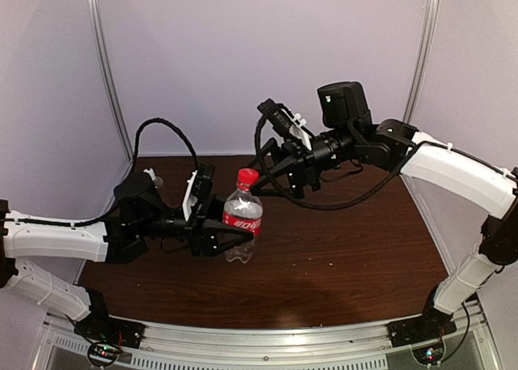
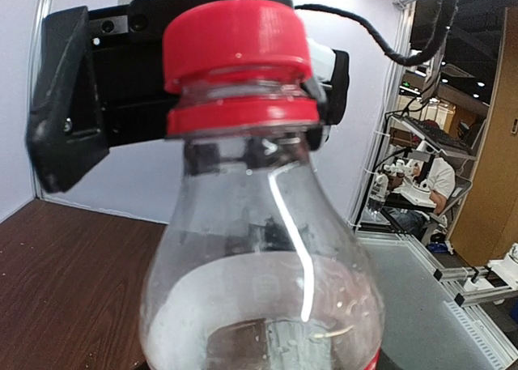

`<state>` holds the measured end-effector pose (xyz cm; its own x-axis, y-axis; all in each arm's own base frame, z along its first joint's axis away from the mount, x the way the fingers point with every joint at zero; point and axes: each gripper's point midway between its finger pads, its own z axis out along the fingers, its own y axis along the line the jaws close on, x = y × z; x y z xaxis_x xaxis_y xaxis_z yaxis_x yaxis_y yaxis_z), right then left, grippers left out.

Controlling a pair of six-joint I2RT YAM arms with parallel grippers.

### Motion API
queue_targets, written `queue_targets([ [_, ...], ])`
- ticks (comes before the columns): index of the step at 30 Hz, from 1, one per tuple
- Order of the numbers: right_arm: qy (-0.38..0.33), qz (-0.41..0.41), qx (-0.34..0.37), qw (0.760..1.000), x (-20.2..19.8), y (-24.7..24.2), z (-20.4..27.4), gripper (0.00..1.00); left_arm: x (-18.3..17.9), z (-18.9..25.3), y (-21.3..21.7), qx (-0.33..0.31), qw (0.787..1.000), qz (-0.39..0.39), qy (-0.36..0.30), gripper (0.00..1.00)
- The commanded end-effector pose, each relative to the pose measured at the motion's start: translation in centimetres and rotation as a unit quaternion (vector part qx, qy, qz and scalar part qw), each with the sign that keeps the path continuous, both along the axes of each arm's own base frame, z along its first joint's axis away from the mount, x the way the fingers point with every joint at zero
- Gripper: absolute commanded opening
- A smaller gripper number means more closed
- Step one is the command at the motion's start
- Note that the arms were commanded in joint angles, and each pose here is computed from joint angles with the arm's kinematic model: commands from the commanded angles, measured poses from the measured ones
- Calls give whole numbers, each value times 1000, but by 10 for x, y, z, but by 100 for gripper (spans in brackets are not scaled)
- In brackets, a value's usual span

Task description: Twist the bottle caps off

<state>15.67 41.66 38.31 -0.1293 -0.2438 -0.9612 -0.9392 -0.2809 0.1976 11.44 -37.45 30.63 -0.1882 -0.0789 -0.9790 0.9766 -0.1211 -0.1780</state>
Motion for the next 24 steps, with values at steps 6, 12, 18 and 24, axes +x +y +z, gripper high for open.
queue_targets([
  [6, 16, -129, 11, 992, 29, -9, 29, 82, 35, 10, 7, -6, 994, 106, -18, 36],
  [12, 66, -263, 28, 962, 61, -20, 55, 83, 67, 3, 14, 29, 979, 201, -15, 36],
  [18, 115, -354, 23, 928, 88, -18, 50, 84, 91, -6, 16, 57, 964, 261, -4, 36],
  [24, 130, -361, -5, 923, 95, -1, 30, 85, 101, -9, 17, 68, 956, 287, 3, 36],
])
